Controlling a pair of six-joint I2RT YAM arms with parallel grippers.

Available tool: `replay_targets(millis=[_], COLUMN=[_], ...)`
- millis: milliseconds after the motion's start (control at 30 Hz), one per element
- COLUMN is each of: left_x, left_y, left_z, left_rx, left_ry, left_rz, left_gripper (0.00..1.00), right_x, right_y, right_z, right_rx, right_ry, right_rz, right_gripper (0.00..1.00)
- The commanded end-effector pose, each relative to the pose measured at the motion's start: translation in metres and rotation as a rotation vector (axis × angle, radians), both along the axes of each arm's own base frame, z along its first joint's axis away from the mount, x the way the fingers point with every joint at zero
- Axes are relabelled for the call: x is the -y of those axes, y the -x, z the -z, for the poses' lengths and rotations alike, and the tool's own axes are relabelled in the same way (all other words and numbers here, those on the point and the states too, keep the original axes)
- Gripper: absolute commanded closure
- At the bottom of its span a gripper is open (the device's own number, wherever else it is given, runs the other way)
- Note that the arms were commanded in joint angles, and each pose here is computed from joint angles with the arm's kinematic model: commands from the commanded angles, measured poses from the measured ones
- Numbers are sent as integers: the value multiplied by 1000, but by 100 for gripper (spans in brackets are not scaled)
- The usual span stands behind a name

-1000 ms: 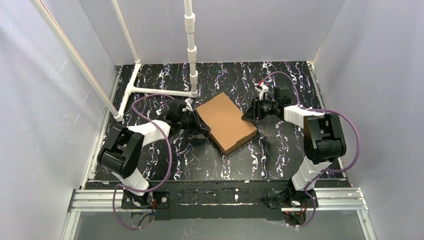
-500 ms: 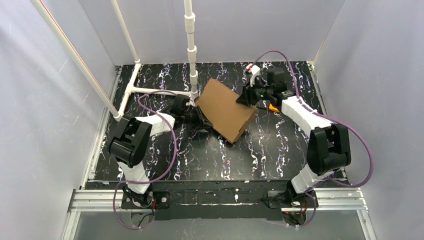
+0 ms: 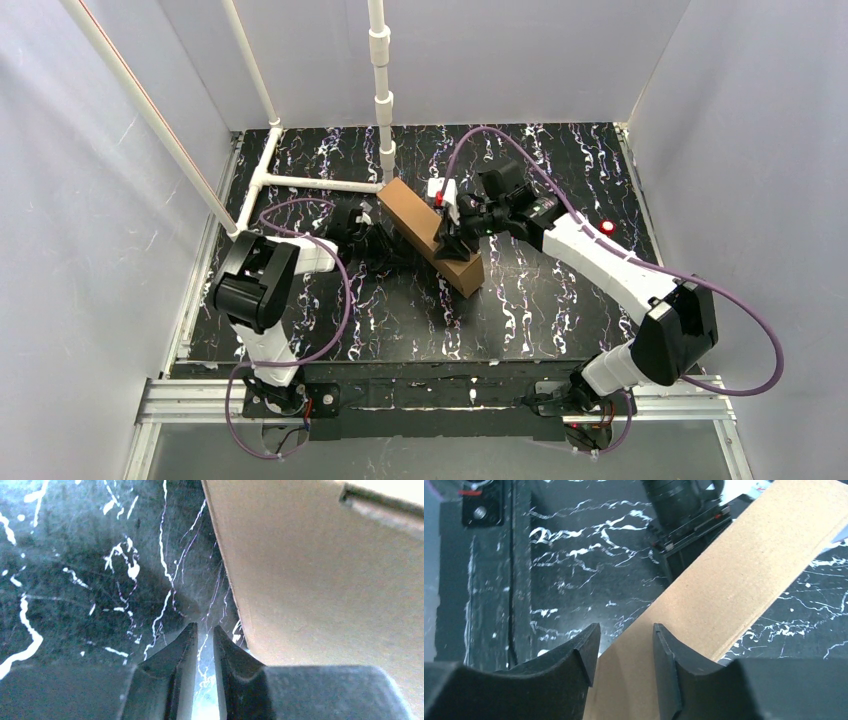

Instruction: Fold the paper box

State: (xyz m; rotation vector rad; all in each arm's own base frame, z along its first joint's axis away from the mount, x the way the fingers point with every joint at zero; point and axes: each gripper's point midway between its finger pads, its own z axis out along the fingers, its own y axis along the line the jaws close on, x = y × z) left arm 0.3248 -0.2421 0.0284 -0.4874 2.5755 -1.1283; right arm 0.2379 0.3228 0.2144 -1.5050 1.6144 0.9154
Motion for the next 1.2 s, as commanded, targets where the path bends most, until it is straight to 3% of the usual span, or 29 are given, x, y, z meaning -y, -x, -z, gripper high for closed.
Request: replay_targets(millis=[0,400,600,667,833,967,1167], left_x=[-5,-23,-36,-39,-37,-35,-29], left_y=[3,29,45,48,52,52,55], left_z=[-24,-49,-59,-61,-65,-69,-74], left_rx=[75,138,162,165,160,165,157], left_ry=[25,51,55,54,73,87,109], left_rz=[15,3,-19,-24,-17,-7,4], left_gripper=[82,81,81,81,81,81,81], right_x=[20,29,32,37,81,122,175], right_y=[39,64,66,43,-74,-121,-180], right_z=[-9,-54,-75,-80,-89,-68,8], right_rx=[-45,-98,-82,-83,-87,-120,-234], right_ry=[43,-89,-129,-128,-245,-301,-268], right_rz=[-170,-303,-328,-223,301,496,729], right_gripper=[46,35,34,35,34,28,22])
